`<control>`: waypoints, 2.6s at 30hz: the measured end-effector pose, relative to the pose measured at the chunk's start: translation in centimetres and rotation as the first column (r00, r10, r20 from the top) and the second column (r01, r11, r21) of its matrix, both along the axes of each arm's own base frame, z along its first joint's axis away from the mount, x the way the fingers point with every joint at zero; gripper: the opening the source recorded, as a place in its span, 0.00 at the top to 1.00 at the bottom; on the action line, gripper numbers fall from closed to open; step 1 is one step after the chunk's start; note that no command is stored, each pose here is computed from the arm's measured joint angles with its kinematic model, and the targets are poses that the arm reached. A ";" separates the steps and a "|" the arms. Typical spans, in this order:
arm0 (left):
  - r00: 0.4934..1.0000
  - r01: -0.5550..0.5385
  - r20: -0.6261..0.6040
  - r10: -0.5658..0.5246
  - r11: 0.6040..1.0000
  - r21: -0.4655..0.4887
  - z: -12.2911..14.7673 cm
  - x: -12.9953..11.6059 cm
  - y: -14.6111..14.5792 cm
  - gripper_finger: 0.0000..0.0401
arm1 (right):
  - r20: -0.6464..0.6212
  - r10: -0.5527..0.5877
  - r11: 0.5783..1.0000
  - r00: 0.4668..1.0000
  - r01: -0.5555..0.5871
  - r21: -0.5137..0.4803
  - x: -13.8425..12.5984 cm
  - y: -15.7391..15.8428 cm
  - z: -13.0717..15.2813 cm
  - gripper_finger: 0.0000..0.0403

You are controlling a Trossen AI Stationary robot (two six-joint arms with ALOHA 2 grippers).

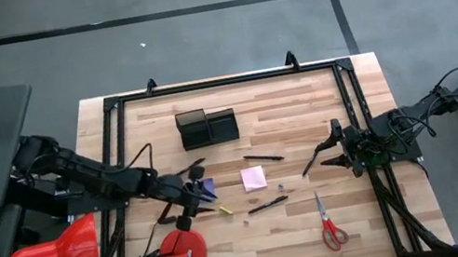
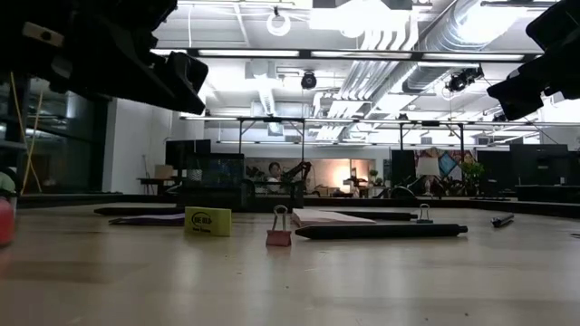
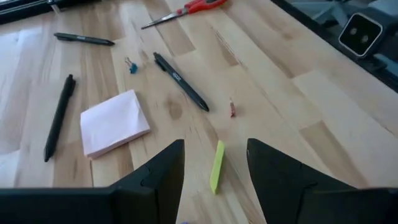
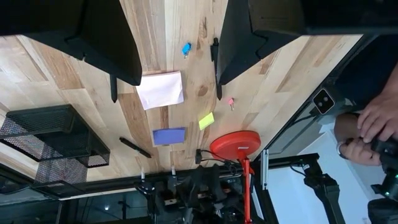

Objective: Pick and place office supplies into organizer
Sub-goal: Put the green eraser into the desk organizer

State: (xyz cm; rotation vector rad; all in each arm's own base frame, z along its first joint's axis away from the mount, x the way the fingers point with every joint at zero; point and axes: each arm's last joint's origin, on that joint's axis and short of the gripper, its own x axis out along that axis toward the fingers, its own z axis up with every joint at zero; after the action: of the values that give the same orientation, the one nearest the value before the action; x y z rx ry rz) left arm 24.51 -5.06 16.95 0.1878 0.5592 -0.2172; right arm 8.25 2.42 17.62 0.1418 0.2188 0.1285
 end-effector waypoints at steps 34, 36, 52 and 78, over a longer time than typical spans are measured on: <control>0.987 0.008 -0.162 -0.002 0.999 0.037 -5.2 3.9 -0.7 0.60 | -0.007 0.000 1.000 1.000 0.000 -0.003 0.0 0.0 -0.1 0.49; 0.987 0.008 -0.163 -0.002 0.999 0.037 -5.2 3.9 -0.7 0.60 | -0.013 0.000 1.000 1.000 0.000 -0.005 0.0 0.0 -0.1 0.49; 0.987 0.019 -0.163 -0.010 0.999 0.049 -6.0 4.2 -0.8 0.60 | -0.025 0.000 1.000 1.000 0.000 -0.009 -0.1 0.0 -0.2 0.49; 0.985 0.021 -0.173 -0.011 0.998 0.058 -6.8 4.3 -0.8 0.60 | -0.028 0.000 1.000 1.000 0.000 -0.010 -0.1 0.0 -0.3 0.49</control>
State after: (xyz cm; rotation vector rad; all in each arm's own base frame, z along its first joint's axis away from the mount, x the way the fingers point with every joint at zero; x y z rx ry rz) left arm 28.83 -5.88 10.15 0.2331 0.7377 -0.2340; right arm 8.19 2.40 17.35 0.1335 0.2470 0.1255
